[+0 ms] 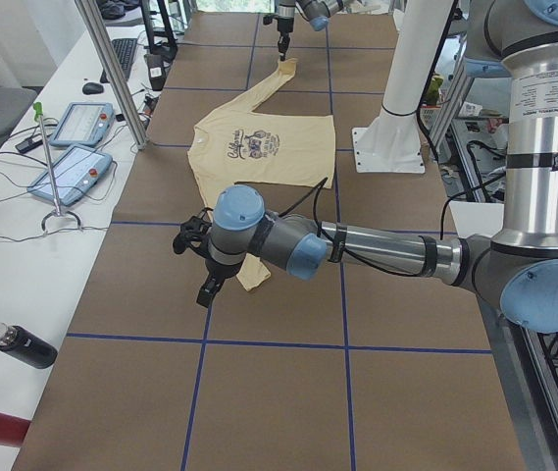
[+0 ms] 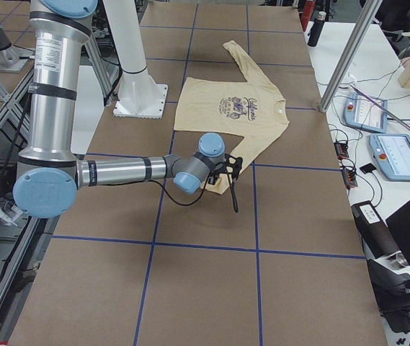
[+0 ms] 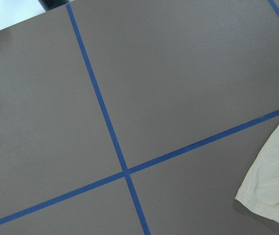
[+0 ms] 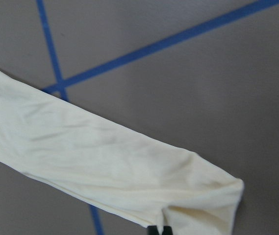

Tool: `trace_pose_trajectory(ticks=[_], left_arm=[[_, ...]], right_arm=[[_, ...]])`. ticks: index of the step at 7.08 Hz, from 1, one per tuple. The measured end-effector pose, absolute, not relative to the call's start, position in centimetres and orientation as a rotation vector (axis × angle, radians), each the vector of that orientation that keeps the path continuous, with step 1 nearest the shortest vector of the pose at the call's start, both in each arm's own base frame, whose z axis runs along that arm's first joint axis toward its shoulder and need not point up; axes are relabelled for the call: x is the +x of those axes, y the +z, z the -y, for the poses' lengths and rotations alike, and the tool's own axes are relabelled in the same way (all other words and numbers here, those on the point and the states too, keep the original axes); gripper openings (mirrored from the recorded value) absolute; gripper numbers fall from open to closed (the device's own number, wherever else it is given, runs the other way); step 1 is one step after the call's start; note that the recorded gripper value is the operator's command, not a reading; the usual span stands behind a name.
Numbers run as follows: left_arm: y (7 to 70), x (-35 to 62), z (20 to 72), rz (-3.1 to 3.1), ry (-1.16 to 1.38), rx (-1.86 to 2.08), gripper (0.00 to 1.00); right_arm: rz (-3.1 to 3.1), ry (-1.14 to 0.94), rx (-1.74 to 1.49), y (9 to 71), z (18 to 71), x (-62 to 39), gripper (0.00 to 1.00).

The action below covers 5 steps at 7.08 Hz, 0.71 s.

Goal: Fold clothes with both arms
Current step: 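Lift the sleeve with the right gripper and fold it across the shirt front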

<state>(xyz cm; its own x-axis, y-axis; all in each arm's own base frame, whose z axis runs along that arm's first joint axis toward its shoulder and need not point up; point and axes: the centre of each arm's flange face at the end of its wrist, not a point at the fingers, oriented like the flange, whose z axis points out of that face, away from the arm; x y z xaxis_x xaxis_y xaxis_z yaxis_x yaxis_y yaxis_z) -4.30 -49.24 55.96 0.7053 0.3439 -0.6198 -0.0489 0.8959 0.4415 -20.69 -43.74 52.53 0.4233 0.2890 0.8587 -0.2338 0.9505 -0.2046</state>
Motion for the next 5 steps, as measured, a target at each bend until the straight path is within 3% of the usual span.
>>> trace_pose_trajectory(ticks=[3,5], left_arm=[[55.4,-3.3,49.2,-0.792,0.231,0.409,1.0],[55.1,-3.2,49.2,-0.795,0.238,0.43,1.0]], right_arm=[[1.129,0.421,-0.077,38.1,52.3,-26.6,0.0],[1.125,0.497,-0.058,26.2,54.9,-33.0,0.0]])
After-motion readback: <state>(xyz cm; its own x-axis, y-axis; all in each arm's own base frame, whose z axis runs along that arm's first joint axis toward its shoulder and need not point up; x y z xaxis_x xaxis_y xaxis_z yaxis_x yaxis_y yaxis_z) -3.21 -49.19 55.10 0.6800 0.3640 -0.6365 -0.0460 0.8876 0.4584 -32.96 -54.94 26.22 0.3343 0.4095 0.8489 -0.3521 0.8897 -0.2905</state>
